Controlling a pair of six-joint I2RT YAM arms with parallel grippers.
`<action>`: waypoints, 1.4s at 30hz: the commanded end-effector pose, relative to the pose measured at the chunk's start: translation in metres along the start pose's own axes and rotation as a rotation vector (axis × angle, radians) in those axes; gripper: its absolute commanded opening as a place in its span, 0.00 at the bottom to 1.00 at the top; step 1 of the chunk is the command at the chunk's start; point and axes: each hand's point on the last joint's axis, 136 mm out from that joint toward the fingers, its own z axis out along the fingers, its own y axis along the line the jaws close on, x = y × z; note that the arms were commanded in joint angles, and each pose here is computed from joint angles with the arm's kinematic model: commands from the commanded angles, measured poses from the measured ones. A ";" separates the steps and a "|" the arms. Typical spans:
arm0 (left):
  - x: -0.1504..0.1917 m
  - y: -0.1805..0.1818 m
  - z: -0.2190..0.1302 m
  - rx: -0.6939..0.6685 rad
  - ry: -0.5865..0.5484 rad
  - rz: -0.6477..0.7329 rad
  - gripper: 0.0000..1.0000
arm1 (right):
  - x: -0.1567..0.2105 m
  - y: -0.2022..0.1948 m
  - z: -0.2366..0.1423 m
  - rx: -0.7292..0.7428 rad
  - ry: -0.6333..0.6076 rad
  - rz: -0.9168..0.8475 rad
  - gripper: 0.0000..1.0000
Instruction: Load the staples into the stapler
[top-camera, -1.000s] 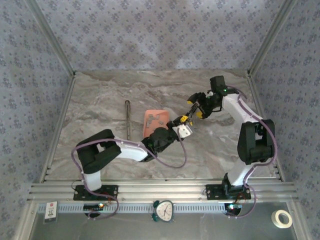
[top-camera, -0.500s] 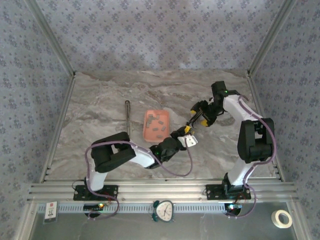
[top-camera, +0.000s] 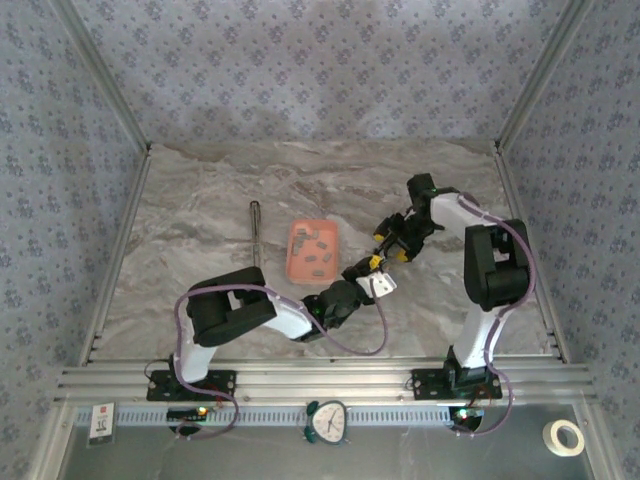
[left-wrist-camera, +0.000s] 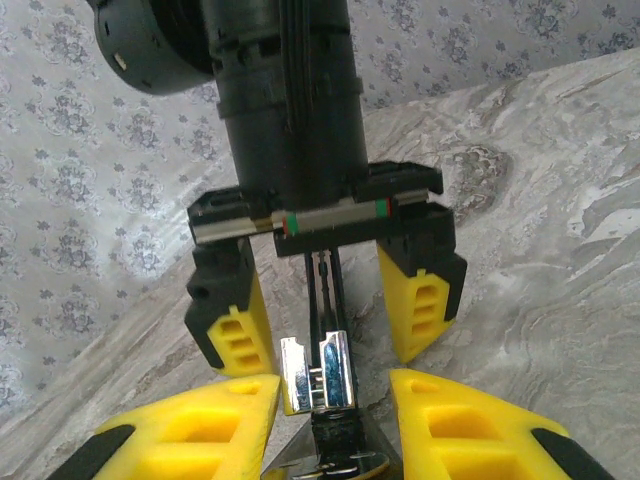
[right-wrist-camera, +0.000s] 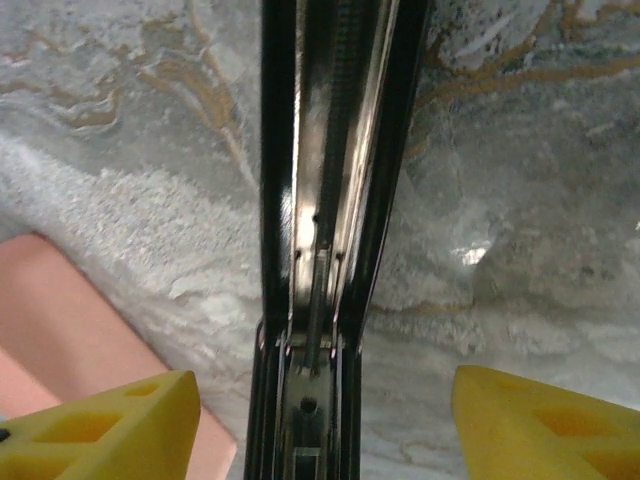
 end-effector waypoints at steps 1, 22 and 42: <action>-0.032 0.017 -0.001 -0.063 -0.095 -0.079 0.00 | -0.015 -0.006 0.009 0.041 -0.048 0.024 0.65; -0.030 0.013 -0.004 -0.033 -0.089 -0.081 0.20 | -0.044 0.007 0.014 0.075 -0.142 -0.015 0.17; -0.035 0.040 -0.030 -0.048 -0.041 -0.146 0.83 | -0.062 0.013 -0.011 0.210 -0.218 -0.222 0.15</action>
